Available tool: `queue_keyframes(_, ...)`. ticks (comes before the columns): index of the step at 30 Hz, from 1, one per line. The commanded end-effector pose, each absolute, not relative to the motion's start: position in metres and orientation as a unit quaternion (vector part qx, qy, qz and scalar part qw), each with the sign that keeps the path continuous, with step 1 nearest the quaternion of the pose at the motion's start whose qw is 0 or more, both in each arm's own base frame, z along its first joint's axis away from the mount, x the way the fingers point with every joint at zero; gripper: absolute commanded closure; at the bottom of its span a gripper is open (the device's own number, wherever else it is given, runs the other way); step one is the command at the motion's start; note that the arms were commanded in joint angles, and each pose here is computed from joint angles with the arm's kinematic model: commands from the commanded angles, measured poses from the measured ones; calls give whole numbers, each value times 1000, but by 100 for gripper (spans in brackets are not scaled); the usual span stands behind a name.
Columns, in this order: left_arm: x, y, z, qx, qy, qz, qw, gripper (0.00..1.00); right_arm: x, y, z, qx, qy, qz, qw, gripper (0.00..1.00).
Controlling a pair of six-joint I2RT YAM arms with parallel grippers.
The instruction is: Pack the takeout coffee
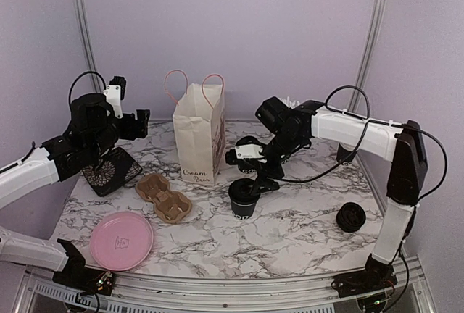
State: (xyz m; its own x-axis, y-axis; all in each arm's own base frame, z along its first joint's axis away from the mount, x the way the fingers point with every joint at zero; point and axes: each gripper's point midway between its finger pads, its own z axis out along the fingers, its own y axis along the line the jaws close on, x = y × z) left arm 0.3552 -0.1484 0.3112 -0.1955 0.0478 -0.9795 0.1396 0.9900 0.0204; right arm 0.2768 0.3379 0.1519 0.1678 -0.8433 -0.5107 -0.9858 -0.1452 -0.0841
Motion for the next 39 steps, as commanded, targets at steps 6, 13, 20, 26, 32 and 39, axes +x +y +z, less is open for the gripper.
queue_keyframes(6, 357, -152, 312, 78, 774, -31, 628, 2, 264, 343, 151, -747, 610, 197, 176, 1)
queue_keyframes(13, 358, -153, 309, 80, 776, -31, 625, 2, 258, 349, 142, -744, 614, 210, 158, 9)
queue_keyframes(20, 358, -154, 308, 83, 777, -32, 624, 2, 261, 353, 139, -731, 630, 208, 158, 16)
queue_keyframes(26, 358, -154, 307, 83, 778, -30, 622, 2, 260, 352, 144, -725, 637, 208, 158, 27)
queue_keyframes(32, 357, -157, 307, 85, 777, -39, 622, 2, 259, 336, 154, -708, 657, 202, 163, 30)
queue_keyframes(39, 356, -162, 308, 88, 778, -57, 620, 2, 274, 303, 168, -657, 697, 218, 185, 35)
